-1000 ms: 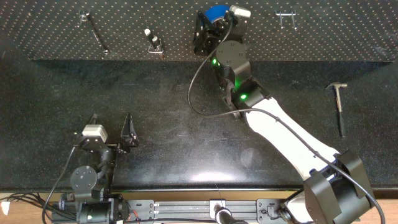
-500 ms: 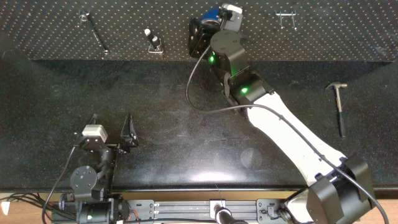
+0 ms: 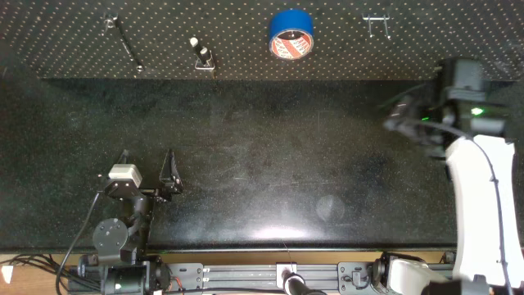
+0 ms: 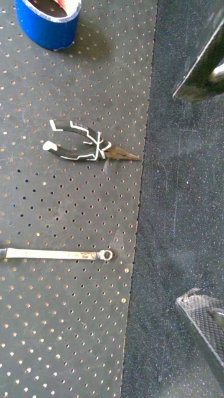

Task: Place Tools Onto Pegboard

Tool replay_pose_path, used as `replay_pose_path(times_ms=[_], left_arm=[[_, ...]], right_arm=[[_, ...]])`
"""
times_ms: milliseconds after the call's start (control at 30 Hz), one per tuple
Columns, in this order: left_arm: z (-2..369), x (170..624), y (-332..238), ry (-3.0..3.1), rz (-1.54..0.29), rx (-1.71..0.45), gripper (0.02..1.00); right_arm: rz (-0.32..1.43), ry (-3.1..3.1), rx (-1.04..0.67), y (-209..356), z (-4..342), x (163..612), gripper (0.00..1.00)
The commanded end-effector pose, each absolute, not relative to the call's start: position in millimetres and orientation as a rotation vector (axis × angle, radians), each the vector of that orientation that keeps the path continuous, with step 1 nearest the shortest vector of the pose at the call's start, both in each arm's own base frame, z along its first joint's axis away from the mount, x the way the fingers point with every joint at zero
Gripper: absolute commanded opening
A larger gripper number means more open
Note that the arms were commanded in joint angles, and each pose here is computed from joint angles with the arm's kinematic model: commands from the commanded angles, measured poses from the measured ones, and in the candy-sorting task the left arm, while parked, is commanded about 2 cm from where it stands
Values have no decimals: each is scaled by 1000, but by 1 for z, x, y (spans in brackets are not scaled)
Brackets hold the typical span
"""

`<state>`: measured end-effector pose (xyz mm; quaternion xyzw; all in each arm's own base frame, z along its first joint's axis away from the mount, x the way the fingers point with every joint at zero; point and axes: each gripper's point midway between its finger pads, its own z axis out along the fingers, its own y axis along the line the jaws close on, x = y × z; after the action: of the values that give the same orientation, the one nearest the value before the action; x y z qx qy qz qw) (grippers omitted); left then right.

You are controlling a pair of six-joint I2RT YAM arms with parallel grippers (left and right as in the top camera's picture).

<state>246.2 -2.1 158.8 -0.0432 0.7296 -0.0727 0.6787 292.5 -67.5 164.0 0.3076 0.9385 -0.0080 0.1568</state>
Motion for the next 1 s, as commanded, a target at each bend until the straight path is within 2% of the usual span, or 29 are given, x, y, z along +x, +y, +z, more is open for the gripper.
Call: replay_pose_path(times_ms=[33, 67, 100, 167, 267, 433, 467, 500, 667, 833, 1000], left_arm=[[159, 246, -4, 1636, -164, -77, 993], [159, 246, -4, 1636, -164, -77, 993], [159, 246, -4, 1636, -164, -77, 993], [159, 246, -4, 1636, -164, -77, 993], [159, 246, -4, 1637, -164, -77, 993], [159, 246, -4, 1636, -164, -76, 993], [159, 246, -4, 1636, -164, -77, 993], [159, 246, -4, 1636, -164, -77, 993], [159, 246, -4, 1636, -164, -77, 993], [159, 246, -4, 1636, -164, -76, 993], [159, 246, -4, 1636, -164, -77, 993]], right_arm=[[-353, 3078, 407, -151, 110, 257, 976], [-286, 3190, 207, -148, 96, 247, 976], [-199, 3225, 93, -142, 87, 247, 976], [144, 3086, -24, -111, 77, 278, 976], [146, 3064, -147, -116, 65, 276, 976], [113, 3067, -25, -144, 61, 263, 976], [-5, 3102, 52, -161, 52, 255, 976], [-24, 3107, 78, -164, 44, 252, 976], [11, 3186, 87, -172, 16, 242, 976], [-32, 3143, 94, -184, 15, 249, 978], [22, 3174, 52, -181, -2, 248, 985]])
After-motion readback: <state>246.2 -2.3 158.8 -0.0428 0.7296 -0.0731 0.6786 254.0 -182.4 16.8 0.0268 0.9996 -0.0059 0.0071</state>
